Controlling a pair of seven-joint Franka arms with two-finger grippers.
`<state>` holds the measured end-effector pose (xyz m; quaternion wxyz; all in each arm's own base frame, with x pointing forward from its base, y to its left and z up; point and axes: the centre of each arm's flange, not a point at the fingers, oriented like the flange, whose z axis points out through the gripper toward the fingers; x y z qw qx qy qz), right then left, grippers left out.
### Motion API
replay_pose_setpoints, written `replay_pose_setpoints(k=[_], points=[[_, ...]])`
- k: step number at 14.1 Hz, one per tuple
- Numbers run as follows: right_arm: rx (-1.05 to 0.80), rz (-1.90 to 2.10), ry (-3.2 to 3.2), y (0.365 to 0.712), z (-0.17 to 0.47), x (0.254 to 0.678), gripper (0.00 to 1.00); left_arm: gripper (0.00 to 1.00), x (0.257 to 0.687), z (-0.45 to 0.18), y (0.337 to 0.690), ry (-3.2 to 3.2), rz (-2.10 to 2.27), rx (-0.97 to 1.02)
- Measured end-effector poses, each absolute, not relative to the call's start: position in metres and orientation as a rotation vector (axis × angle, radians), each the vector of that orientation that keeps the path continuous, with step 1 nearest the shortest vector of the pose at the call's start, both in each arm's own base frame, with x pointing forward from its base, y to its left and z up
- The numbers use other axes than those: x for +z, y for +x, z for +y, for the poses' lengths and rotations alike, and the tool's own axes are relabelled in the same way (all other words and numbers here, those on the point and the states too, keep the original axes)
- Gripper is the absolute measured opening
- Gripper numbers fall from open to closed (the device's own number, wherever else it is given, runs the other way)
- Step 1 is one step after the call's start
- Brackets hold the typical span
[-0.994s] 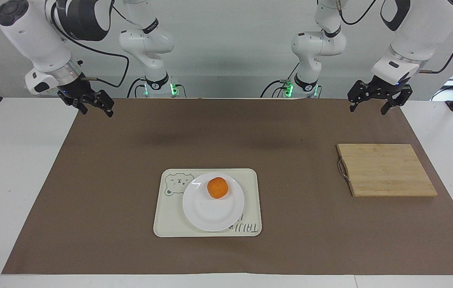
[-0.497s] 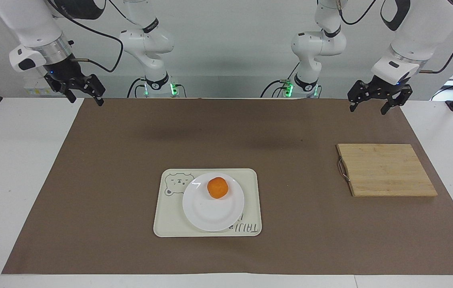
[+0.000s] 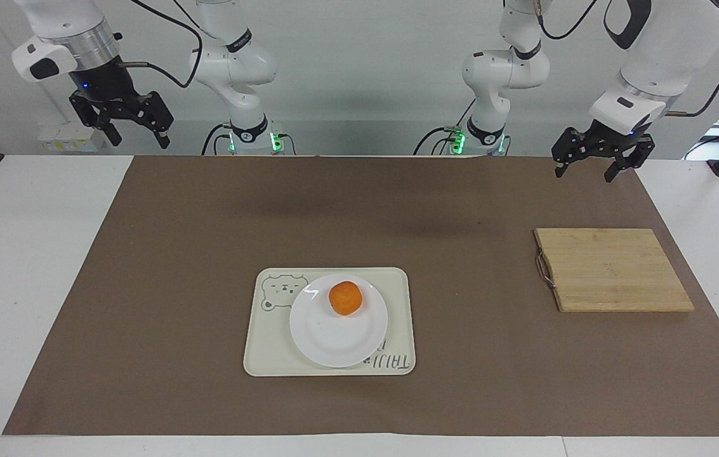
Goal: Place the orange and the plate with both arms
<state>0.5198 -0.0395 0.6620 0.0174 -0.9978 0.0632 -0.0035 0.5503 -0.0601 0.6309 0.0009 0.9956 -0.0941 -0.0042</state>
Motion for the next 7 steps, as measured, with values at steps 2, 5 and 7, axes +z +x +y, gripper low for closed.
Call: replay_pose_setpoints(k=[2,5,7], points=[[-0.002,0.197,-3.101,0.5195,-0.0395,0.6605,1.00,1.00,0.6309,-0.0601,0.5503,3.126,-0.295,-0.013],[0.014,0.216,-3.100,0.5184,-0.0393,0.6608,1.00,1.00,0.6309,-0.0601,0.5503,3.126,-0.295,-0.013],[0.045,0.230,-3.099,0.5217,-0.0388,0.6538,1.00,1.00,0.6309,-0.0601,0.5503,3.126,-0.295,-0.013]])
